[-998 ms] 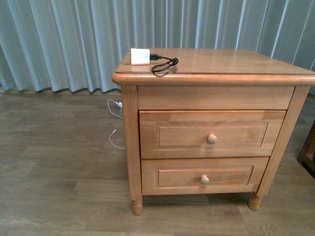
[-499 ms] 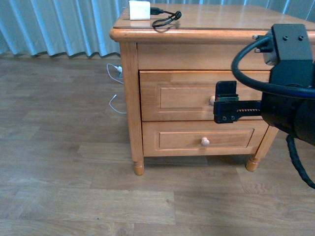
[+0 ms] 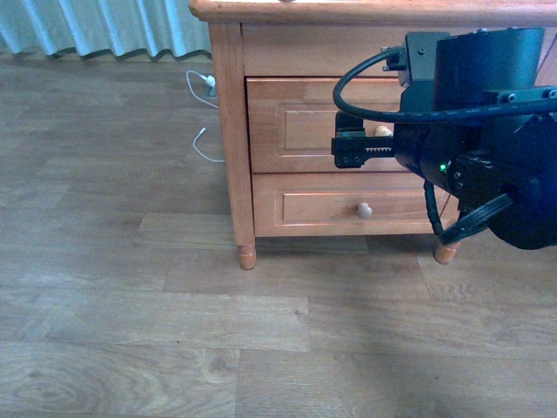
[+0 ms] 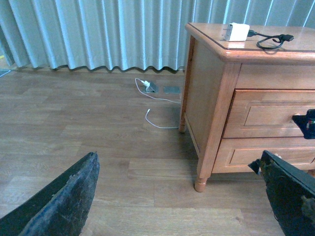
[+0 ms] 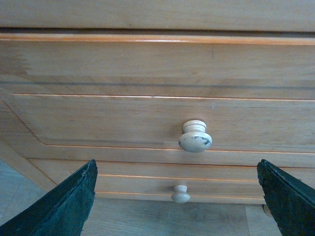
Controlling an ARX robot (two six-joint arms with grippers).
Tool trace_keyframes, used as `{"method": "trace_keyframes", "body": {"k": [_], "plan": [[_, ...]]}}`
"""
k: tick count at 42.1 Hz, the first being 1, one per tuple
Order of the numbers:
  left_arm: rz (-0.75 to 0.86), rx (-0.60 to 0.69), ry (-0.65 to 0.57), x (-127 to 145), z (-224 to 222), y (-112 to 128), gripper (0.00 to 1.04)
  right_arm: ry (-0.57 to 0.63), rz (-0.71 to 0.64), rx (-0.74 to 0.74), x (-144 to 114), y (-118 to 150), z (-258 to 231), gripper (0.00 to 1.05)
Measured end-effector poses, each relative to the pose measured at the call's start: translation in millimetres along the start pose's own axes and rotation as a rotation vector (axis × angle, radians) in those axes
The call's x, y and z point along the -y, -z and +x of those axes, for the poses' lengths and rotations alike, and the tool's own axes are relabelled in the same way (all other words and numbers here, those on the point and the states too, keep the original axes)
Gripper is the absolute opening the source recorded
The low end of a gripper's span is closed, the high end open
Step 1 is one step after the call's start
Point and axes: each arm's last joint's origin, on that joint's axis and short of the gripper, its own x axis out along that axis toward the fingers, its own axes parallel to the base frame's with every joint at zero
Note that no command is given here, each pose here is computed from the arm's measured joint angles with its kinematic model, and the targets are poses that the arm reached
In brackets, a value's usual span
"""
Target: Put charger into drawer
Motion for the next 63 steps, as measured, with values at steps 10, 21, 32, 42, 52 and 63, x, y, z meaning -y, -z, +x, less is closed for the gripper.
{"method": "trace_keyframes", "body": {"k": [10, 21, 32, 42, 52, 63], "plan": [[0.0, 0.0, 0.0, 0, 0, 0, 0.99, 0.013, 0.001, -0.025, 2, 11, 24, 0.97], [0.0, 0.0, 0.0, 0, 0, 0, 0.99, 0.025, 0.007, -0.001, 4, 5, 44, 0.97], [0.0, 0.0, 0.0, 0, 0, 0, 0.99, 0.032, 0.005, 0.001, 4, 2, 53, 0.97], [0.0, 0.0, 0.0, 0, 0, 0, 0.99, 0.041, 0.004, -0.011, 8, 11, 57, 0.97], [0.0, 0.0, 0.0, 0, 0, 0, 0.99, 0.046, 0.007, 0.003, 10, 10, 57, 0.97], [0.0, 0.0, 0.0, 0, 0, 0, 0.99, 0.046, 0.007, 0.017, 10, 10, 56, 0.64]]}}
